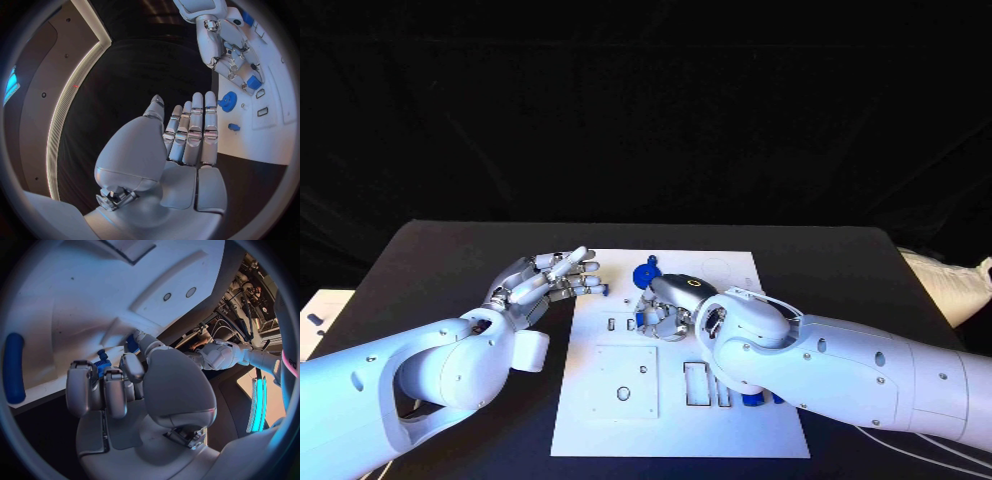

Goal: Assemble the parts on the task board

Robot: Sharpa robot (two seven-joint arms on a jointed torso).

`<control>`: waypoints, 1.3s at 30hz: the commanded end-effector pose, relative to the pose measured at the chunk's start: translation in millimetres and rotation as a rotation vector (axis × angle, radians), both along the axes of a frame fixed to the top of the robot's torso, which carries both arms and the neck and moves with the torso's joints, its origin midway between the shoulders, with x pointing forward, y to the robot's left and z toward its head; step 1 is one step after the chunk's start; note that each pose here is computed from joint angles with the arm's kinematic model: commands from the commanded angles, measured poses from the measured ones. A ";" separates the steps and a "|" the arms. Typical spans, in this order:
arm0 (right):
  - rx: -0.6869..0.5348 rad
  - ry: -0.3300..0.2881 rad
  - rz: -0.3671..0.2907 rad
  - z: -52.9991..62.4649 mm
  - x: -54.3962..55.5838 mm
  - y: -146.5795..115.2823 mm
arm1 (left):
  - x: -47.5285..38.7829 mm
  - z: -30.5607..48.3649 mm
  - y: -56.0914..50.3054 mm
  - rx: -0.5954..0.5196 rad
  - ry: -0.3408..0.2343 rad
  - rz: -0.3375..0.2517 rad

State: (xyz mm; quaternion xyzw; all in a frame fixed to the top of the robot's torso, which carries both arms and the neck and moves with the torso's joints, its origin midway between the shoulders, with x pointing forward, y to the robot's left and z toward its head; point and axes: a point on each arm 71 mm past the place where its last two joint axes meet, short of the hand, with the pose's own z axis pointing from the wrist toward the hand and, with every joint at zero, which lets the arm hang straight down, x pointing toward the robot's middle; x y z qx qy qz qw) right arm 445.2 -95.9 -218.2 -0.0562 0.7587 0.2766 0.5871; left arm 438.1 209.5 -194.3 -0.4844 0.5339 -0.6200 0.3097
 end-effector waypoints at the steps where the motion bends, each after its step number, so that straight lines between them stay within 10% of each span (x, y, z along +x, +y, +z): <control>1: -0.077 0.058 -0.022 -14.6 -1.2 -5.7 | -0.5 1.1 -2.2 -0.015 -0.006 -0.019; 22: -0.020 0.014 -0.023 -9.1 -3.2 -3.6 | -0.3 0.9 -2.0 -0.016 -0.005 -0.021; 33: 0.216 -0.132 -0.011 9.6 -8.5 -6.0 | 0.9 0.0 -1.4 -0.014 -0.001 -0.020; 39: 0.335 -0.089 0.016 19.1 -9.2 -13.0 | 2.1 -2.8 -0.7 0.006 0.022 -0.024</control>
